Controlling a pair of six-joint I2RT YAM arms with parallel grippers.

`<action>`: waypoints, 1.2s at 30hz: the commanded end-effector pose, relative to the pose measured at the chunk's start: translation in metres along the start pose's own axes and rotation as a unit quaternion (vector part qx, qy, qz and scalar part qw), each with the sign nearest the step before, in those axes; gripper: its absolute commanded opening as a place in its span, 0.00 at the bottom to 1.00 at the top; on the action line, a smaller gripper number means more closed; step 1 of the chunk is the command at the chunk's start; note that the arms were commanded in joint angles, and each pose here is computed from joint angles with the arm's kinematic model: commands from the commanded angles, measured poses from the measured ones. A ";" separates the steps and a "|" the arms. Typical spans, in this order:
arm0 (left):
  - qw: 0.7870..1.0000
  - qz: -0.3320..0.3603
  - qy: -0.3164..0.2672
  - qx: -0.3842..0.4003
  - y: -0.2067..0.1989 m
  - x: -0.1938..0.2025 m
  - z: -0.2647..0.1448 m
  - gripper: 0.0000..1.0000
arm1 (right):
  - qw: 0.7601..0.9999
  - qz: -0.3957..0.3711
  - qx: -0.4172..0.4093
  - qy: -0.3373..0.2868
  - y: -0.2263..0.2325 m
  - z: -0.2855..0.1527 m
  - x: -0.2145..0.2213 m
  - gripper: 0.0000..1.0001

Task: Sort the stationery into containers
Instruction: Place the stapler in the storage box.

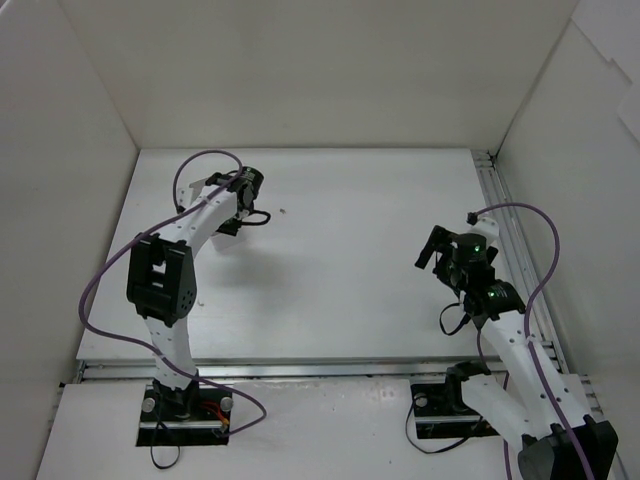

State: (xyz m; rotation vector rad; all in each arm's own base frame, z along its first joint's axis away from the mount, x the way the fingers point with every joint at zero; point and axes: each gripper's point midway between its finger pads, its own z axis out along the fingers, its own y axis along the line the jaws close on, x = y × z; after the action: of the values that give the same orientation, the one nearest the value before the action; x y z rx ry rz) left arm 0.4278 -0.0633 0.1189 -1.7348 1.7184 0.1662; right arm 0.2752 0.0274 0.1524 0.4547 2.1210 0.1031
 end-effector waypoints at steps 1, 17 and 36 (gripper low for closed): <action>0.998 -0.054 -0.037 0.008 -0.009 -0.026 -0.009 0.11 | 1.000 0.001 -0.013 -0.025 0.007 0.001 -0.016 0.98; 0.995 -0.086 -0.058 -0.005 -0.012 -0.024 0.001 0.12 | 1.000 -0.004 -0.019 -0.023 0.009 0.002 -0.016 0.98; 0.989 -0.138 -0.039 0.020 -0.024 -0.026 -0.008 0.20 | 0.999 -0.011 -0.029 -0.010 0.015 0.007 -0.013 0.98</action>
State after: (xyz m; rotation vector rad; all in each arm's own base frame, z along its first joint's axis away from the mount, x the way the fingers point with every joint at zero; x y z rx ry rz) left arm 0.4292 -0.0518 0.1050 -1.7549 1.6548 0.2733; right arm 0.2795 0.0341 0.1462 0.4138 2.1508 0.1244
